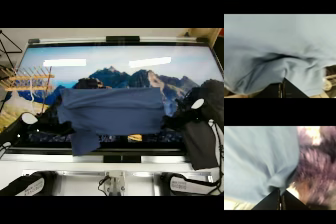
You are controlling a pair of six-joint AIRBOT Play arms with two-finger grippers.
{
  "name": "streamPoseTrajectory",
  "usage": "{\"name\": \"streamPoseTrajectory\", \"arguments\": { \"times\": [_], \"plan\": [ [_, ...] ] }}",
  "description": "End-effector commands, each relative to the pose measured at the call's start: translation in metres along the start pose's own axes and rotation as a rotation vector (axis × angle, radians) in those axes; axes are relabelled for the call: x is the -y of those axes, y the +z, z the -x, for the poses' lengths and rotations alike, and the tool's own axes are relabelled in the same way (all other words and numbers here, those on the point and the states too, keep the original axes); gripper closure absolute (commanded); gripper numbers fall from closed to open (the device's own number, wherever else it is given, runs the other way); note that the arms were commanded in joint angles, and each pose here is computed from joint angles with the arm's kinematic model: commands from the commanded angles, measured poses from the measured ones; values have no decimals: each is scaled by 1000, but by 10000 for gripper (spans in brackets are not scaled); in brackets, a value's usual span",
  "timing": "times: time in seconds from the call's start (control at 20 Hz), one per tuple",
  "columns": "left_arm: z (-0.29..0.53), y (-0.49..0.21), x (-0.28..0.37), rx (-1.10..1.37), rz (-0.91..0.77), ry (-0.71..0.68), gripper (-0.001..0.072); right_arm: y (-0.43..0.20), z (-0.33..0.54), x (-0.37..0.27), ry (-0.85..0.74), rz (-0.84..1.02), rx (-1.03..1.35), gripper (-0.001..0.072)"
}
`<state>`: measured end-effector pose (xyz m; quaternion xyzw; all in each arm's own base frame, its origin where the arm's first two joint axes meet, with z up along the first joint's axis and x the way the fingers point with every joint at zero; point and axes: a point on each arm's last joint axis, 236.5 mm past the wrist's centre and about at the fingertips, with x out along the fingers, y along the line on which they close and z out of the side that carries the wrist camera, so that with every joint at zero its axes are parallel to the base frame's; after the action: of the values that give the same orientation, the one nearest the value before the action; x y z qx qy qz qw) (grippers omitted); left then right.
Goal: Fold the shirts.
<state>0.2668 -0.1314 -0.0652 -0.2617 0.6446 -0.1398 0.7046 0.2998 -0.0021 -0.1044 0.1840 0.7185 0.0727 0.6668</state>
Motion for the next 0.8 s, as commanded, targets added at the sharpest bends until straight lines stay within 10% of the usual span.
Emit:
{"name": "streamPoseTrajectory", "arguments": {
  "times": [0.0, 0.7, 0.75],
  "plan": [
    [39, 49, 27, 110, -67, -27, 676, 38, 39, -19, 24, 55, 141, 645],
    [0, 214, 15, 65, 18, -54, 672, 201, 36, -40, -119, 108, 427, 640],
    [-9, 211, 10, 43, 34, -52, 589, 201, 32, -39, -117, 105, 418, 550]
  ]
}}
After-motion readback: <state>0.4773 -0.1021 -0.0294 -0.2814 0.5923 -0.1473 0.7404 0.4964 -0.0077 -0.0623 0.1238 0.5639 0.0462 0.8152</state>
